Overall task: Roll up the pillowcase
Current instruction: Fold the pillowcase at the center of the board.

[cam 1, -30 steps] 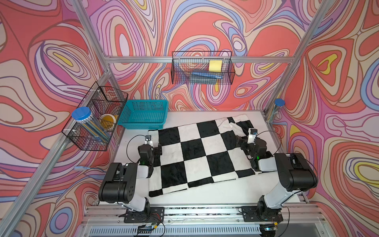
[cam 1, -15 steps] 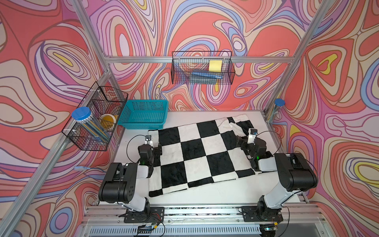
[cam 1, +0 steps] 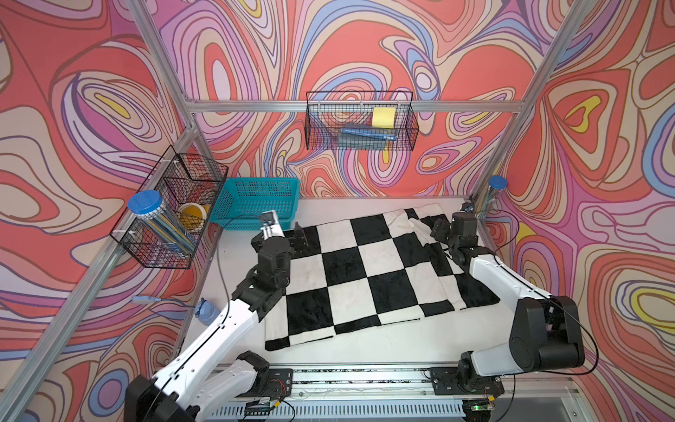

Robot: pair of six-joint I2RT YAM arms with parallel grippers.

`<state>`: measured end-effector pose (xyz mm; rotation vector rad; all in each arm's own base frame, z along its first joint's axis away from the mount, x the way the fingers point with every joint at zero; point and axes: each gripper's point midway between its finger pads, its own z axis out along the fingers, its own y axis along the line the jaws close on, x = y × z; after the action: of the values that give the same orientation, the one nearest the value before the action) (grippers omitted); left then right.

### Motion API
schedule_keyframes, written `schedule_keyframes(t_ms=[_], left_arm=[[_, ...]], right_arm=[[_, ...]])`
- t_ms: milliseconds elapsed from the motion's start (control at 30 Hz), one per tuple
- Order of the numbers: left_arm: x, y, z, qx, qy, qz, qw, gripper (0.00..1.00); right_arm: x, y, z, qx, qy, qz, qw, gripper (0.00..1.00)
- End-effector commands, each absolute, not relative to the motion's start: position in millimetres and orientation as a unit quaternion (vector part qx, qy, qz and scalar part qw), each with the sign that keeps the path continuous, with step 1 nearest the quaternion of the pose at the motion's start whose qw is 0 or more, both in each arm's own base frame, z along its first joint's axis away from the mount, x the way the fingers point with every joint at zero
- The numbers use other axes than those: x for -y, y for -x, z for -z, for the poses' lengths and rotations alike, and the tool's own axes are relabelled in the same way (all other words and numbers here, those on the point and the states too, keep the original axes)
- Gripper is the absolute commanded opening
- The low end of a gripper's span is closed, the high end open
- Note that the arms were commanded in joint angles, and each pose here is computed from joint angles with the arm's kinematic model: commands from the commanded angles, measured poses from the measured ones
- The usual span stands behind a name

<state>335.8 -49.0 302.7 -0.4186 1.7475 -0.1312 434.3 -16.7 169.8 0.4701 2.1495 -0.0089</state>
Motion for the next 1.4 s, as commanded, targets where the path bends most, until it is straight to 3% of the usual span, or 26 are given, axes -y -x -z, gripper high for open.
schedule_keyframes(t_ms=[0, 33, 133, 233, 333, 500, 567, 633, 833, 900, 967, 1100, 1200, 1367], left_arm=[[51.6, -276.9, -187.0, -0.84, 0.349, 0.175, 0.378, 0.99], [58.5, -267.0, -183.4, -0.836, 0.36, 0.208, 0.359, 0.99], [58.1, -227.0, -162.2, -0.806, 0.444, 0.255, 0.299, 0.99], [51.0, -191.9, -143.3, -0.761, 0.527, 0.281, 0.254, 0.99], [40.7, -155.4, -125.5, -0.738, 0.591, 0.256, 0.201, 0.99], [6.7, -126.6, -144.5, -0.723, 0.643, 0.15, 0.201, 0.95], [12.7, -123.9, -142.8, -0.717, 0.664, 0.135, 0.163, 0.71], [19.3, -122.8, -141.6, -0.719, 0.675, 0.112, 0.127, 0.0], [41.2, -131.4, -139.7, -0.748, 0.653, 0.066, 0.095, 0.0], [51.5, -125.9, -124.5, -0.745, 0.66, 0.063, 0.074, 0.13], [54.0, -120.1, -113.7, -0.748, 0.66, 0.043, 0.059, 0.35], [55.7, -115.5, -102.0, -0.758, 0.652, -0.002, 0.034, 0.56], [64.1, -118.8, -86.0, -0.764, 0.644, -0.013, 0.014, 0.63], [74.9, -123.0, -72.0, -0.779, 0.627, -0.022, -0.012, 0.65]], right_arm=[[-5.0, -399.2, -148.3, -0.929, -0.22, -0.039, 0.294, 0.12], [-6.9, -389.0, -146.7, -0.94, -0.219, -0.036, 0.258, 0.0], [-5.0, -358.9, -146.5, -0.952, -0.226, -0.027, 0.206, 0.0], [2.1, -329.7, -143.5, -0.945, -0.265, -0.037, 0.187, 0.19], [7.3, -309.1, -122.2, -0.94, -0.302, -0.06, 0.15, 0.31], [9.7, -314.5, -103.0, -0.94, -0.312, -0.075, 0.116, 0.35], [6.2, -325.4, -99.4, -0.939, -0.317, -0.089, 0.103, 0.37], [5.9, -333.2, -92.6, -0.936, -0.328, -0.099, 0.082, 0.37], [43.9, -316.7, -60.5, -0.895, -0.43, -0.116, 0.028, 0.22], [58.6, -305.8, -51.0, -0.882, -0.458, -0.109, 0.014, 0.21], [76.8, -301.3, -49.3, -0.875, -0.477, -0.087, 0.012, 0.25], [124.2, -293.3, -53.1, -0.851, -0.524, -0.038, 0.008, 0.31], [149.2, -293.8, -45.9, -0.834, -0.551, -0.026, 0.003, 0.35], [188.7, -286.4, -54.8, -0.818, -0.575, -0.003, 0.013, 0.48]])
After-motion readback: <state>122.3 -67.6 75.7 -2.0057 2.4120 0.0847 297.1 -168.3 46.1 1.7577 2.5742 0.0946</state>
